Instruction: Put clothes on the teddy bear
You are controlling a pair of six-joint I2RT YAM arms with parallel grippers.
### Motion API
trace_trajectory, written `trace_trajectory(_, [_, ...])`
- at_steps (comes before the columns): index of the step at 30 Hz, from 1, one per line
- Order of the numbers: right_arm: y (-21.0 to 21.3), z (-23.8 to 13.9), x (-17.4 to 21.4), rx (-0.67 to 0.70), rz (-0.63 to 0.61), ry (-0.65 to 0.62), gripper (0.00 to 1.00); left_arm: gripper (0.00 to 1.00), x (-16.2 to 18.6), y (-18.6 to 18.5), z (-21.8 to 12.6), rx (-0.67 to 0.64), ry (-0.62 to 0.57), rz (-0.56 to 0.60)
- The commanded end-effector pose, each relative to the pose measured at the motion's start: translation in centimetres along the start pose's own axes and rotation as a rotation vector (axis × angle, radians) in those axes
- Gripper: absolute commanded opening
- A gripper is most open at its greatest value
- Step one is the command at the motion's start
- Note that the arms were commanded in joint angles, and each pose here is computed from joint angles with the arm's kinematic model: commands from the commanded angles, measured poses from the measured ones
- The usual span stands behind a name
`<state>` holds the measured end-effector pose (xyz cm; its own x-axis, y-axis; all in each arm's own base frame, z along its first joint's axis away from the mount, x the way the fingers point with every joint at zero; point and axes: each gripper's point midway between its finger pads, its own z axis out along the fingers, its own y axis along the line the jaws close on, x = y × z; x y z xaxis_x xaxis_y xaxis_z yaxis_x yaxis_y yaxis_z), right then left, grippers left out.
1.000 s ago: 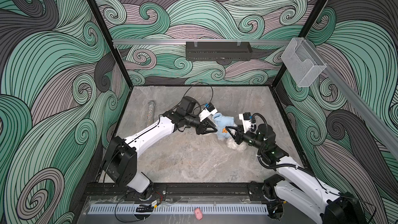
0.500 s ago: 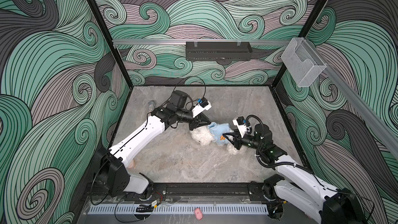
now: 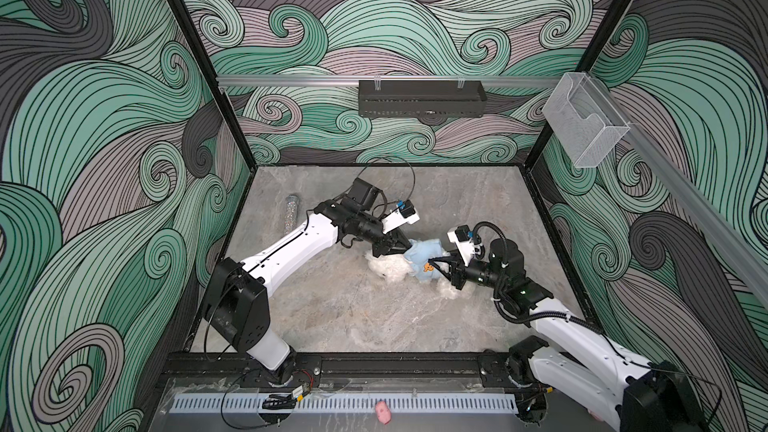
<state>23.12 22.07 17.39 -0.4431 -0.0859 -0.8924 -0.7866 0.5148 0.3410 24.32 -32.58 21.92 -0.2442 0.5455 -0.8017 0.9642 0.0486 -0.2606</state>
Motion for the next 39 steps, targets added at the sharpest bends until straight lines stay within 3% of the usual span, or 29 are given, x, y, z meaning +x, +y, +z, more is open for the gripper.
trace_trajectory(1, [1.5,-0.2,-3.7,-0.049,-0.073,-0.096,0.0,0.23,-0.6,-1.2,0.9,0.066,0.001,0.011])
trace_trajectory(10, [3.4,0.8,-5.2,-0.119,-0.098,-0.117,0.0,0.33,-1.2,0.0,3.7,0.069,-0.018,-0.01])
trace_trajectory(18, [3.5,1.7,-7.5,-0.132,-0.116,-0.168,0.0,0.42,1.3,-2.2,7.7,0.207,0.081,-0.06])
trace_trajectory(19, [3.5,1.7,-7.9,-0.132,-0.122,-0.171,0.0,0.38,1.8,-2.4,8.0,0.217,0.09,-0.071])
trace_trajectory(21, [3.4,1.7,-8.6,-0.122,-0.132,-0.185,0.0,0.16,2.0,-2.8,8.2,0.229,0.097,-0.08])
trace_trajectory(23, [3.2,1.7,-8.5,-0.112,-0.131,-0.181,0.0,0.0,1.5,-2.5,7.6,0.201,0.094,-0.089])
trace_trajectory(27, [1.8,1.5,-6.5,-0.061,-0.089,-0.153,0.0,0.0,-1.4,-1.5,4.6,0.136,-0.023,-0.134])
trace_trajectory(31, [-0.9,-0.4,-4.7,0.097,0.008,-0.199,0.0,0.0,-5.2,1.2,-0.6,0.006,-0.305,-0.213])
trace_trajectory(39, [-0.9,-2.5,-7.1,0.129,0.129,-0.381,0.0,0.0,-3.5,3.5,-2.4,-0.166,-0.407,-0.344])
